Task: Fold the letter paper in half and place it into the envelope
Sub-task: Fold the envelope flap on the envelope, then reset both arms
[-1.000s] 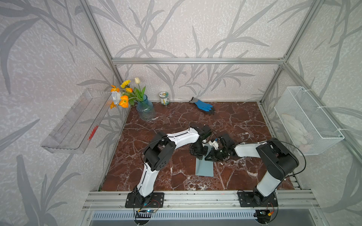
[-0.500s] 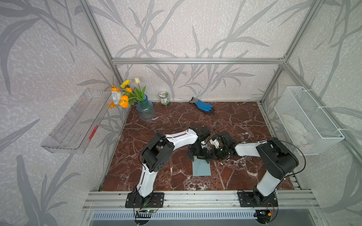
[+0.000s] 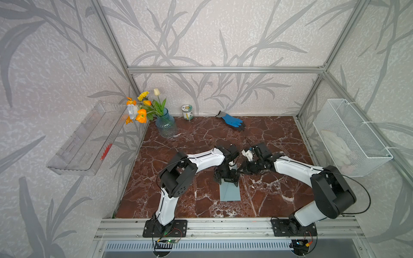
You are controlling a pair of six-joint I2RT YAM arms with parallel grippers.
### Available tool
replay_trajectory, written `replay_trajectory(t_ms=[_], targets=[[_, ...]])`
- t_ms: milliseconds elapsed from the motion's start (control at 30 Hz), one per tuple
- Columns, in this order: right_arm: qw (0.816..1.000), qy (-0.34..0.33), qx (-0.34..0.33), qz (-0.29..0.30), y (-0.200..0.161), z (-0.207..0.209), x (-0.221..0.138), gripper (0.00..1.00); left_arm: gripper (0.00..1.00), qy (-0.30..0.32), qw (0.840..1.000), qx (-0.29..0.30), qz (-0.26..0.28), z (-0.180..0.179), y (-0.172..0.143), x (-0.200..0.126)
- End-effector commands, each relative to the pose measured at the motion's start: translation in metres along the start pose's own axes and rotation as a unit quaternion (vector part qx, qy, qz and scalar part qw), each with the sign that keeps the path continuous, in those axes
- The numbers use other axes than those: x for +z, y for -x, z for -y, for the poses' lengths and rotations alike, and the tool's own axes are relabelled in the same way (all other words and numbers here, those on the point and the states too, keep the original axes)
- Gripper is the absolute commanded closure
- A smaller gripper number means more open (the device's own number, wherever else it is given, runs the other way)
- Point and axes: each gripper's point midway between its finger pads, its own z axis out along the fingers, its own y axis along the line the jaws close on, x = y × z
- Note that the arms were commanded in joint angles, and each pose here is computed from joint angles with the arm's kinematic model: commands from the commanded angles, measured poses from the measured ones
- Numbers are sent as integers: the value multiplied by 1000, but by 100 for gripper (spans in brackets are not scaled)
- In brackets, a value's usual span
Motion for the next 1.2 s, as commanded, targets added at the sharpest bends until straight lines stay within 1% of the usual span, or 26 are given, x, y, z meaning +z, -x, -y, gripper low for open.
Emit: replay_trajectory(t_ms=[0,67,167,200,233,300,333,367,400,433,467,500,533,567,600,633,667,700,733,767,833,900,967,1067,1100,1167], targets=[[998,-40,-45,36,18,-7,-46,48,0,-19,995,58,82,17,26,-34],[994,-54,-58,75,34,-10,-74,41,0,-39,987,78,133,30,36,-68],[984,-66,-54,159,59,-4,-122,37,0,-81,965,79,238,37,56,-134],[976,-73,-50,198,65,1,-138,35,0,-103,951,72,283,36,63,-160],[967,-78,-51,236,69,7,-153,28,0,-123,935,61,326,32,69,-186],[943,-112,-47,310,74,25,-172,11,0,-142,904,31,402,14,75,-228],[932,-135,-47,332,70,37,-176,0,0,-143,885,21,442,2,76,-247],[924,-150,-52,348,68,45,-178,1,0,-137,874,13,465,-9,73,-258],[916,-170,-61,358,64,56,-177,1,0,-116,866,3,486,-27,70,-265],[907,-189,-73,369,63,66,-177,1,0,-75,861,-11,503,-50,64,-269],[899,-213,-82,374,61,80,-173,1,0,-27,854,-33,519,-75,58,-272],[889,-245,-91,377,59,96,-170,1,0,42,841,-59,536,-107,49,-275],[877,-276,-103,378,60,111,-169,1,0,103,818,-83,559,-137,39,-282],[871,-295,-117,376,60,121,-165,1,0,143,795,-102,580,-161,30,-286],[864,-312,-139,369,62,130,-159,1,0,181,766,-123,605,-186,20,-290],[864,-322,-161,352,63,136,-152,1,0,215,736,-138,627,-208,10,-291],[863,-330,-177,340,67,138,-148,1,0,239,716,-146,640,-225,2,-289],[855,-343,-193,337,73,142,-146,1,0,268,697,-153,646,-243,-6,-285],[848,-357,-202,334,78,148,-144,1,0,298,686,-168,642,-262,-15,-279],[841,-371,-206,335,80,155,-143,1,0,319,682,-181,633,-277,-23,-272],[832,-368,-227,349,88,160,-136,1,0,352,676,-209,613,-308,-36,-254],[825,-359,-237,367,97,161,-133,1,0,358,668,-222,613,-326,-42,-239],[825,-356,-231,374,109,160,-136,1,0,356,663,-236,615,-338,-43,-227],[817,-344,-226,405,130,161,-136,1,0,349,667,-242,612,-351,-32,-217],[823,-340,-221,399,133,168,-130,1,0,349,667,-237,614,-354,-24,-219],[817,-332,-226,414,133,170,-128,1,0,347,680,-222,607,-358,-4,-220]])
